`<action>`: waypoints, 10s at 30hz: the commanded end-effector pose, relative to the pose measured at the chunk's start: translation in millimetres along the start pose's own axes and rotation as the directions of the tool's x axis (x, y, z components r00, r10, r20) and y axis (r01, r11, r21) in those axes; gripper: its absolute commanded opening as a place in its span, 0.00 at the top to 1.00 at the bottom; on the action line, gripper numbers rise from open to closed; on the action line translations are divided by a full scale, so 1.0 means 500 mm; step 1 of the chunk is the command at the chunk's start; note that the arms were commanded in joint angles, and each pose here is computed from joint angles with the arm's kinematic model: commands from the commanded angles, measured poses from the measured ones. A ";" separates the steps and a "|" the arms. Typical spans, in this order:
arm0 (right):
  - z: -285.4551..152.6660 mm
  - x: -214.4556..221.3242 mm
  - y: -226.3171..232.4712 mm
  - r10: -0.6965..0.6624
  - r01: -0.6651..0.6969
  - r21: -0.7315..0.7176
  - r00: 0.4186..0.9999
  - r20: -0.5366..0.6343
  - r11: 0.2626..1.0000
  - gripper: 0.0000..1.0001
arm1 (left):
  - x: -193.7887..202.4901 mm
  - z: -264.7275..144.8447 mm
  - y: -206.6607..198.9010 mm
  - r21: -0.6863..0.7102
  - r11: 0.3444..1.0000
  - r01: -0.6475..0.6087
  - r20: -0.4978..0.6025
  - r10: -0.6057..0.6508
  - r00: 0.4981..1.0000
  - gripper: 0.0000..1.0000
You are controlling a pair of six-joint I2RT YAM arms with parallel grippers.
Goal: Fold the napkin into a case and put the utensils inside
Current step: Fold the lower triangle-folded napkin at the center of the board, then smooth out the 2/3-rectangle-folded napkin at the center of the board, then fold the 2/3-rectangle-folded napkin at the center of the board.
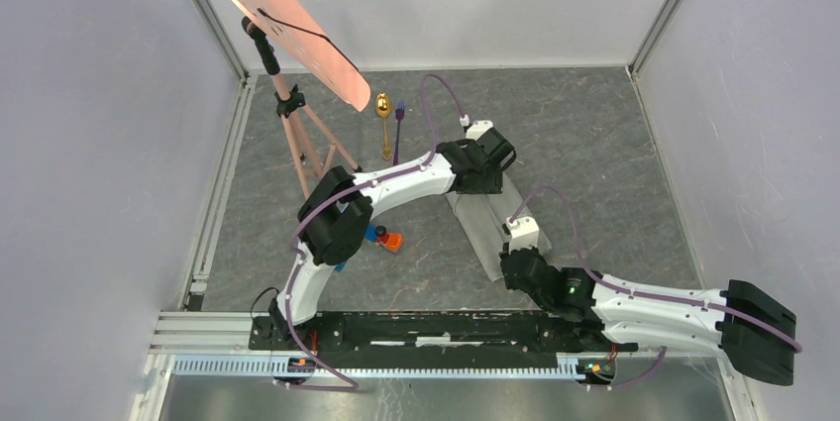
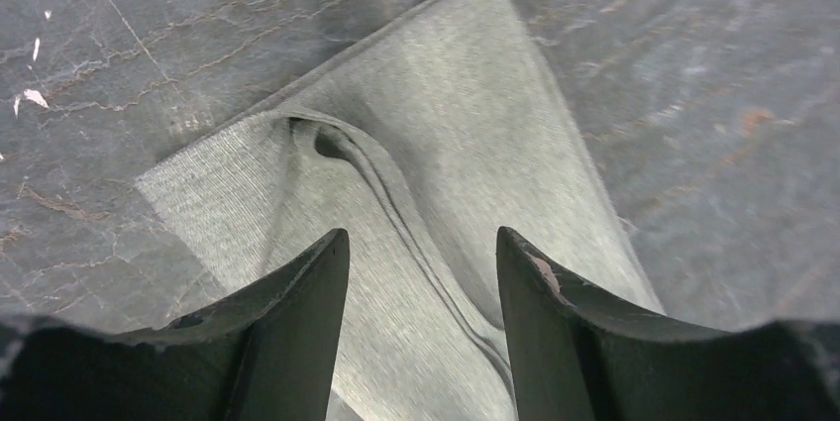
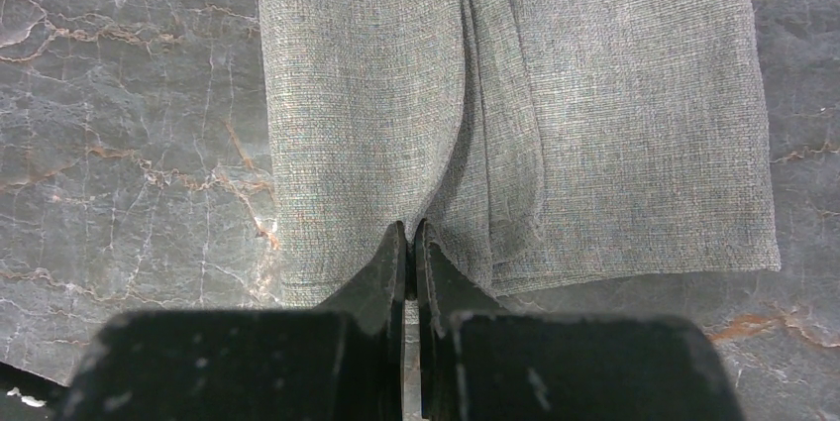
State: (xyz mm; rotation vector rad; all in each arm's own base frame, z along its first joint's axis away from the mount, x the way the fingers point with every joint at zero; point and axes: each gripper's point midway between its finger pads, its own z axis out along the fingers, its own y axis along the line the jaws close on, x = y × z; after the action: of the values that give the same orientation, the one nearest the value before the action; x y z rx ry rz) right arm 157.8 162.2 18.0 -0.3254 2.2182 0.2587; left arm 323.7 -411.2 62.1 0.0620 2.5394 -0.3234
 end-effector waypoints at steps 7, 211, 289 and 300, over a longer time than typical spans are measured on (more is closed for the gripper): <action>0.000 0.022 -0.022 0.005 -0.004 0.033 1.000 -0.025 0.999 0.99 | -0.042 -0.069 0.027 0.079 0.997 -0.019 0.039 0.016 0.999 0.78; 0.039 -0.091 -0.120 0.648 -0.684 -0.262 0.729 -0.222 0.681 0.02 | 0.298 -0.236 -0.118 0.093 0.905 -0.415 -0.023 0.418 0.908 0.97; 0.092 -0.260 -0.143 0.240 -0.241 -0.060 0.970 -0.031 0.969 1.00 | 0.132 0.027 0.003 0.257 0.959 -0.120 -0.067 0.142 0.988 0.98; 0.106 -0.256 -0.015 0.560 -0.545 -0.296 0.828 -0.042 0.784 1.00 | 0.141 0.031 0.010 0.268 0.955 -0.125 -0.066 0.147 0.987 0.98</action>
State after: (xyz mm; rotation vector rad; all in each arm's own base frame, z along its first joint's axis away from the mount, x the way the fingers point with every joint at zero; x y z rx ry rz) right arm 271.3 169.1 71.5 0.0071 2.2815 0.7070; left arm 278.4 -418.3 25.1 0.2812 2.5359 -0.6414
